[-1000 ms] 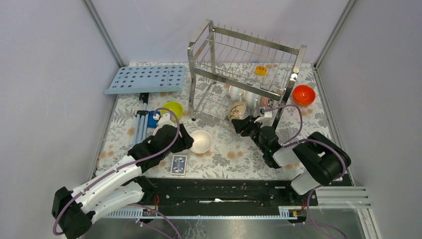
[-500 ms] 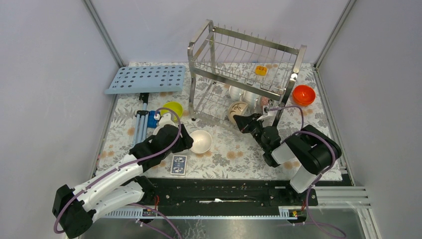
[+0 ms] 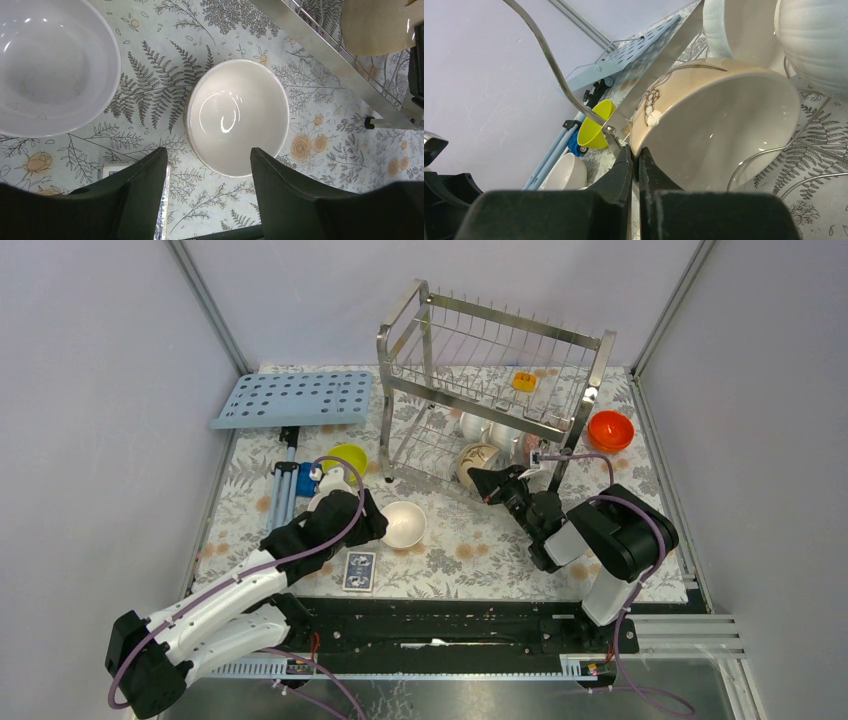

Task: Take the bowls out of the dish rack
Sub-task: Pick up the bowl from the dish rack.

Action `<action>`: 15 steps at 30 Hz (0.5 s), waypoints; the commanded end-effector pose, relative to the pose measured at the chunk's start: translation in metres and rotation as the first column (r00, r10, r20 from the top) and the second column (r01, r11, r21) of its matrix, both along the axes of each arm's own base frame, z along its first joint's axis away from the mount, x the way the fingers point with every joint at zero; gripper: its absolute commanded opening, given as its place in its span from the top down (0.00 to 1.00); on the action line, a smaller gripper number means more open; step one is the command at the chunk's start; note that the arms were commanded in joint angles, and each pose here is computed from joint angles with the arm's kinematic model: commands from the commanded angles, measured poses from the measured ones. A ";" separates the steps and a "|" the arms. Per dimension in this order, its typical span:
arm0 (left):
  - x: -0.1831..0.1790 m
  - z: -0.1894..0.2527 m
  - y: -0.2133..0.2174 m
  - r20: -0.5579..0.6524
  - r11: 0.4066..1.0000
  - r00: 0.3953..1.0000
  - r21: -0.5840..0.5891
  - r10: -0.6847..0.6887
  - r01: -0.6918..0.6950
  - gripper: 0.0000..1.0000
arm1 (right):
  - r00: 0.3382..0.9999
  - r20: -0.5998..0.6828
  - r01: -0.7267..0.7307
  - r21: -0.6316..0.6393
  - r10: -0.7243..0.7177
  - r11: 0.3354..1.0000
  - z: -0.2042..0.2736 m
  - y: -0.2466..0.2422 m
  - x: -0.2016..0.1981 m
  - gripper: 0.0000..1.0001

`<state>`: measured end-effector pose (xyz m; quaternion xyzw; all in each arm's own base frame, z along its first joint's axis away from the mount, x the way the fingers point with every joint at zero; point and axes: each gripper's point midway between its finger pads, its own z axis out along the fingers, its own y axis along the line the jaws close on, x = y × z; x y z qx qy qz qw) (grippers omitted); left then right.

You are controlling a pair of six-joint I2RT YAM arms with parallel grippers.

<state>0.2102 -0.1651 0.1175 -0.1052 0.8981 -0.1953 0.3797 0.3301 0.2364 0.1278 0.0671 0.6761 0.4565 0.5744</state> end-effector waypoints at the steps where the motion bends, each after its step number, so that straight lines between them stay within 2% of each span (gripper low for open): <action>1: 0.010 0.012 0.000 0.051 1.000 0.999 -0.007 0.021 -0.020 0.34 | 0.993 0.067 -0.101 0.110 0.094 0.989 0.034 0.017 -0.007 1.00; 15: 0.009 0.016 0.004 0.061 1.000 0.998 -0.004 0.028 -0.028 0.34 | 0.990 0.101 -0.124 0.231 0.102 0.965 0.073 0.021 -0.002 1.00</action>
